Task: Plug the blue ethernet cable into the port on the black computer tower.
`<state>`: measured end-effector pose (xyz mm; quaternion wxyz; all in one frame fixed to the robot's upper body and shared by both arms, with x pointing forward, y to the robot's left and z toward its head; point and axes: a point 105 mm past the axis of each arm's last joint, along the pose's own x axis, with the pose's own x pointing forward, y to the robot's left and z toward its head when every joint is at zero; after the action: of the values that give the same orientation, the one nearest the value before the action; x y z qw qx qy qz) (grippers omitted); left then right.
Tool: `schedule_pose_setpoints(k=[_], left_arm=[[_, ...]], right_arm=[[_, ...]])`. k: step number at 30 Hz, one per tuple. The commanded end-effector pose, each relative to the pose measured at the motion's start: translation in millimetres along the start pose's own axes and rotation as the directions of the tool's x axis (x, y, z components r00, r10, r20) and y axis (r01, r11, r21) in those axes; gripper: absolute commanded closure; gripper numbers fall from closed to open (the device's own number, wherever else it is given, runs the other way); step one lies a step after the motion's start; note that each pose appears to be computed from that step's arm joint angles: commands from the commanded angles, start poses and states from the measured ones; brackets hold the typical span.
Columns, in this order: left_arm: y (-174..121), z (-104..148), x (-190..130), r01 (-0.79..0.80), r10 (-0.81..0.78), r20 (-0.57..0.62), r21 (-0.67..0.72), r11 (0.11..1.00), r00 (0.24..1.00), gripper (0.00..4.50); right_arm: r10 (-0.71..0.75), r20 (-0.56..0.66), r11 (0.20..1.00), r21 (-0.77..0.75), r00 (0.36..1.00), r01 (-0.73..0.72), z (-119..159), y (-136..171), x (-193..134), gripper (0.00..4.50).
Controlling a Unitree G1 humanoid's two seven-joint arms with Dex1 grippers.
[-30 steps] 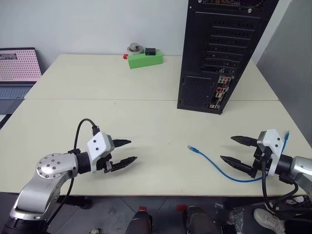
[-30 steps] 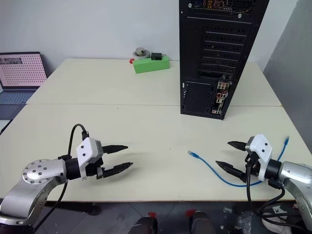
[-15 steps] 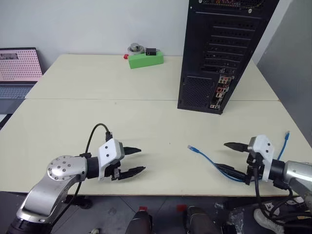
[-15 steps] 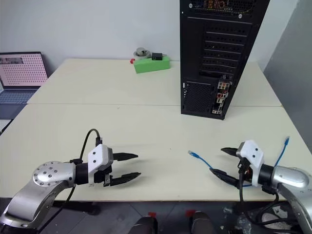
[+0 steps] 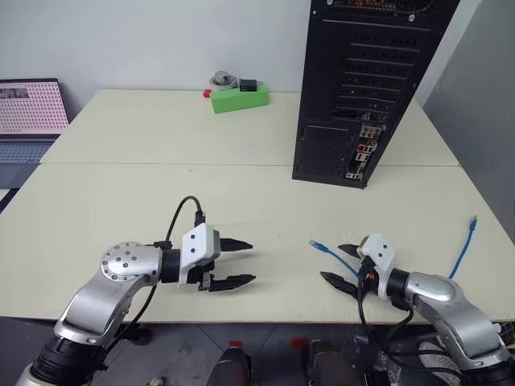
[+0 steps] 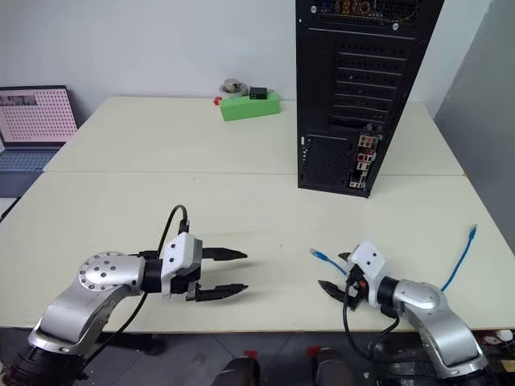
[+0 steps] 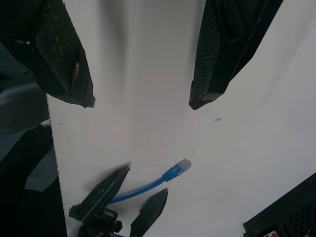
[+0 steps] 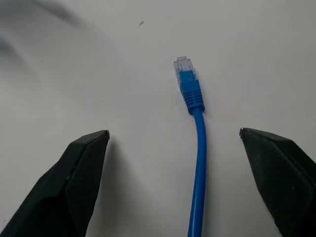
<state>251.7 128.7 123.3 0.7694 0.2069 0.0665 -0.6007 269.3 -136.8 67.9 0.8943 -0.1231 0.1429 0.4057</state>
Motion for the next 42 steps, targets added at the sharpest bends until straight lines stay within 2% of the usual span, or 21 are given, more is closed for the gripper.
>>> schedule_pose_setpoints(k=[1, 5, 9, 16, 25, 33, 38, 42], left_arm=[[-0.5, 5.3, 2.3, 0.007, -0.007, 0.016, 0.038, 0.999, 1.0, 1.24], [0.1, 4.8, 4.3, 0.006, -0.007, 0.017, 0.045, 0.999, 1.0, 1.24], [1.9, 4.9, 10.1, 0.009, -0.01, 0.021, 0.049, 0.999, 1.0, 1.24], [12.5, 7.0, 31.1, -0.002, -0.001, 0.048, 0.053, 0.999, 0.999, 1.24], [22.5, 11.5, 52.6, 0.059, -0.063, 0.064, 0.07, 0.996, 0.996, 1.24], [23.8, 13.3, 57.2, 0.094, -0.1, 0.065, 0.088, 0.992, 0.993, 1.24], [23.9, 15.6, 57.7, 0.114, -0.12, 0.077, 0.085, 0.99, 0.99, 2.02], [25.1, 13.6, 59.1, 0.106, -0.112, 0.07, 0.093, 0.99, 0.991, 3.06]], right_arm=[[-0.018, 0.001, 1.0, -0.016, 1.0, 0.018, 1.4, -2.6, 0.7, 0.83], [-0.022, -0.005, 1.0, -0.016, 1.0, 0.022, 2.2, -4.5, 0.2, 1.81], [-0.021, -0.007, 0.999, -0.03, 1.0, 0.021, 4.2, -6.8, 0.1, 2.98], [0.04, -0.005, 0.992, -0.12, 0.999, -0.041, 16.4, -5.6, 4.9, 4.49], [0.227, 0.005, 0.935, -0.28, 0.974, -0.217, 57.9, 17.0, 7.8, 4.49], [0.281, -0.014, 0.907, -0.323, 0.96, -0.271, 66.1, 25.0, 8.9, 4.49], [0.292, -0.016, 0.899, -0.335, 0.956, -0.281, 68.5, 26.6, 10.3, 4.5], [0.302, -0.02, 0.894, -0.342, 0.953, -0.291, 68.6, 28.4, 12.0, 4.5]])
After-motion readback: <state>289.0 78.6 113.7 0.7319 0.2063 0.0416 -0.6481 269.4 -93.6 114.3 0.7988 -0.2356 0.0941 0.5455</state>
